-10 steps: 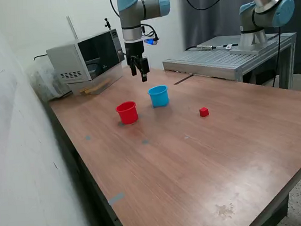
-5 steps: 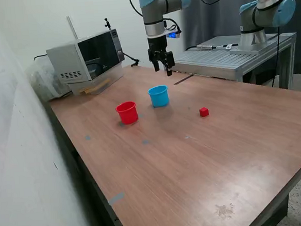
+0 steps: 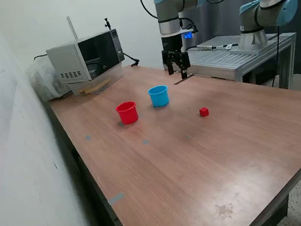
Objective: Place red objects in the red bin, and blue objects in the blue bin.
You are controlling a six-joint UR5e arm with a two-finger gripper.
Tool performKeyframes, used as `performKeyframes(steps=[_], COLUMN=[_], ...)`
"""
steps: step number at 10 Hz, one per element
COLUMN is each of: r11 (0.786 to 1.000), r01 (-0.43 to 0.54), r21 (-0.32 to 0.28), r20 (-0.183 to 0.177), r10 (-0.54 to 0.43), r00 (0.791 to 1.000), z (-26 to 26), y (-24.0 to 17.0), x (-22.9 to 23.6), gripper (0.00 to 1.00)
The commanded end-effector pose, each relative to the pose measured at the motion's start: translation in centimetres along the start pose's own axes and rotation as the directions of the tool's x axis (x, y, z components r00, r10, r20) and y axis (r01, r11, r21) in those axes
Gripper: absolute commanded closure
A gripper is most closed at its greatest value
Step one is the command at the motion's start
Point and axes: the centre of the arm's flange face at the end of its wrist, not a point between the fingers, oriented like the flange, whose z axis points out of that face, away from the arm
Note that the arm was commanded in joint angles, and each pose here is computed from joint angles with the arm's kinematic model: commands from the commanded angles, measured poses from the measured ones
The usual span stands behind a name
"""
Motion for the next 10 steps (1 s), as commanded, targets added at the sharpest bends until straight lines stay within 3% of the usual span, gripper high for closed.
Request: performKeyframes(steps=[1, 2, 4, 6, 10], r11=[0.999, 0.999, 0.999, 0.998, 0.997], r01=[-0.006, -0.006, -0.008, -0.014, 0.019], r21=[0.032, 0.044, 0.050, 0.054, 0.073], r20=[-0.009, -0.028, -0.029, -0.064, -0.063], r10=[0.006, 0.007, 0.010, 0.018, -0.015], r00=[1.000, 1.000, 1.000, 0.998, 0.998], z=[2.2, 3.1, 4.5, 5.2, 5.7], y=[-2.2, -2.7, -2.4, -2.5, -4.4], x=[2.0, 2.2, 2.1, 3.4, 7.0], gripper=[0.00, 0.00, 0.00, 0.00, 0.00])
